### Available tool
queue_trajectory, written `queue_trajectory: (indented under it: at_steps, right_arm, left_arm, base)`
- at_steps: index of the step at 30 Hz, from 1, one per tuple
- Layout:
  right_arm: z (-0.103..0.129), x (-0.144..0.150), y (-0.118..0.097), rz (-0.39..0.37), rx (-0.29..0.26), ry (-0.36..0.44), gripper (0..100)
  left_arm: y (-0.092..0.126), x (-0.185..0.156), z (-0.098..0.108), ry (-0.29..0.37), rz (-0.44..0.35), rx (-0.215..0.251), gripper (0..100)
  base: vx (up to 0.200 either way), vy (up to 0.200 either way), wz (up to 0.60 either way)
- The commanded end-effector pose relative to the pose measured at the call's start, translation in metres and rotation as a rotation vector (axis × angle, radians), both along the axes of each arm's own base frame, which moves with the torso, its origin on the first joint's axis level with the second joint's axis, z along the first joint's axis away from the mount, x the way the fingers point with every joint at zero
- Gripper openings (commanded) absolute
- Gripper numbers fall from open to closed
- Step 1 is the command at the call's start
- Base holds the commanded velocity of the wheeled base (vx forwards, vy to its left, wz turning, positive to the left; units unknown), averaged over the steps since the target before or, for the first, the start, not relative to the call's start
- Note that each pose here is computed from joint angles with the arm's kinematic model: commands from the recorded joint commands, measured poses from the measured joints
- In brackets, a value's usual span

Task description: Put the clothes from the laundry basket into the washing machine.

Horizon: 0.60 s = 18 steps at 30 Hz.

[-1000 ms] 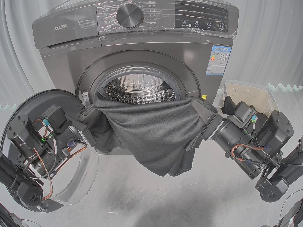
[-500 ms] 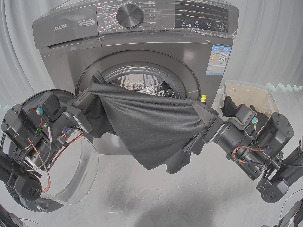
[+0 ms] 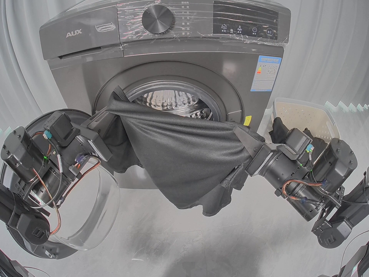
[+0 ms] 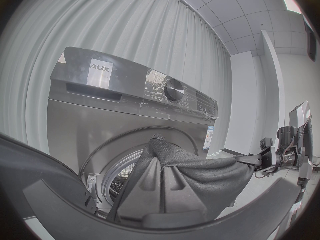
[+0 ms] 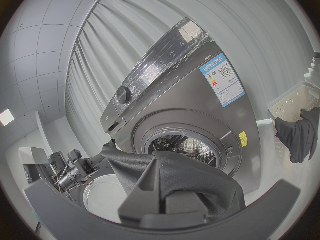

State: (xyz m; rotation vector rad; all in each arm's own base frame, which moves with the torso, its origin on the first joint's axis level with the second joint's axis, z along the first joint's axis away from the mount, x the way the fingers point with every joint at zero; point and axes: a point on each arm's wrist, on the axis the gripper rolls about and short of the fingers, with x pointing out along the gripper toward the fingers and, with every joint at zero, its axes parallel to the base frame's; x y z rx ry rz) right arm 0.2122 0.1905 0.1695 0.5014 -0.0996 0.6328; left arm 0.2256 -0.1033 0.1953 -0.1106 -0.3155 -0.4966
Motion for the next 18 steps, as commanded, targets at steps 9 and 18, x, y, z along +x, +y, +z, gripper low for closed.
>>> queue_trajectory:
  at_steps: [9, 18]
  right_arm:
    - [-0.006, 0.000, -0.003, -0.006, -0.013, 0.022, 0]
    - [-0.051, -0.007, -0.003, 0.027, -0.157, 0.155, 100]
  left_arm:
    - [-0.001, 0.000, -0.001, 0.005, -0.003, 0.002, 0]
    - [-0.008, 0.005, -0.002, 0.004, -0.020, 0.004, 0]
  base:
    - [0.000, 0.000, 0.00]
    - [0.000, 0.000, 0.00]
